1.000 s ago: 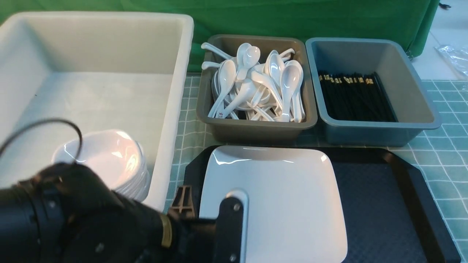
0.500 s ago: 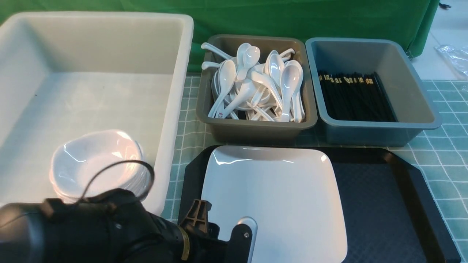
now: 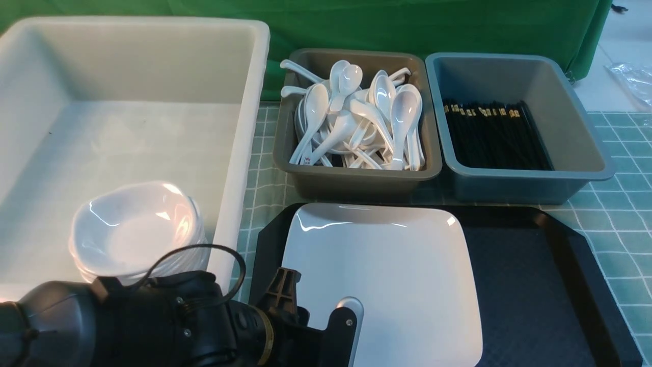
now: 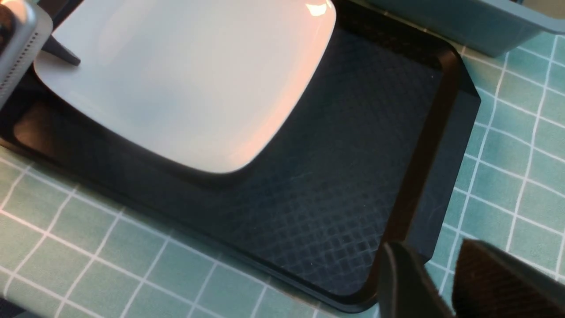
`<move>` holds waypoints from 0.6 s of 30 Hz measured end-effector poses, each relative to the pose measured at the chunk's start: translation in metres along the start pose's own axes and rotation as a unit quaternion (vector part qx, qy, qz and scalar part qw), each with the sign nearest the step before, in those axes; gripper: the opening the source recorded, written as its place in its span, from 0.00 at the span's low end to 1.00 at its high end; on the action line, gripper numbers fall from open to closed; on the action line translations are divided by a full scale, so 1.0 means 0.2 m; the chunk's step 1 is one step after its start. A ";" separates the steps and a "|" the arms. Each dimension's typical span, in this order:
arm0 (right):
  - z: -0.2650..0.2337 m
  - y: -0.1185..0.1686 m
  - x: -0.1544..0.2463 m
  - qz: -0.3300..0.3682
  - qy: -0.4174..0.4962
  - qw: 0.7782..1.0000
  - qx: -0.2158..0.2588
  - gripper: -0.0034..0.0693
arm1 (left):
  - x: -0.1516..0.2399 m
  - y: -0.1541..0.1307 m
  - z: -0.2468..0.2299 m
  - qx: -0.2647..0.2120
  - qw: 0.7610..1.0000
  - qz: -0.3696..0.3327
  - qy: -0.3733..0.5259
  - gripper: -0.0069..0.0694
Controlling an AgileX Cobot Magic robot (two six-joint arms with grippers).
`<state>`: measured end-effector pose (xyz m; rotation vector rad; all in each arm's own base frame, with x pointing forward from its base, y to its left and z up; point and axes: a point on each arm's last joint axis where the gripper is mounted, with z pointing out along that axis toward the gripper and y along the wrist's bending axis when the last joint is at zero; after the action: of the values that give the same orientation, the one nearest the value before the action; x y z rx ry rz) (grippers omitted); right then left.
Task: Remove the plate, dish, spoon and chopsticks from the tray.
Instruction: Use the left arm to grab a plate from the dinner plate
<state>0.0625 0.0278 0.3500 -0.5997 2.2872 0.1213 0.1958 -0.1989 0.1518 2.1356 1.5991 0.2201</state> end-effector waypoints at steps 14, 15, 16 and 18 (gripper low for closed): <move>0.00 0.01 0.01 0.004 0.007 1.000 -0.012 0.36 | -0.10 -0.02 -0.13 -0.026 0.999 0.017 -0.042 0.22; 0.00 0.01 0.01 0.004 0.007 1.000 -0.012 0.36 | -0.12 -0.02 -0.15 -0.030 0.998 0.018 -0.048 0.21; 0.00 0.01 0.01 0.005 0.007 1.000 -0.013 0.36 | -0.16 -0.03 -0.24 -0.047 0.996 0.023 -0.069 0.17; 0.00 0.01 0.01 0.010 0.007 1.000 -0.014 0.36 | -0.20 -0.05 -0.33 -0.056 0.994 0.030 -0.092 0.13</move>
<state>0.0605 0.0295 0.3489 -0.5931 2.3098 0.1585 0.1492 -0.2167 0.2103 2.0553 1.3879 0.1243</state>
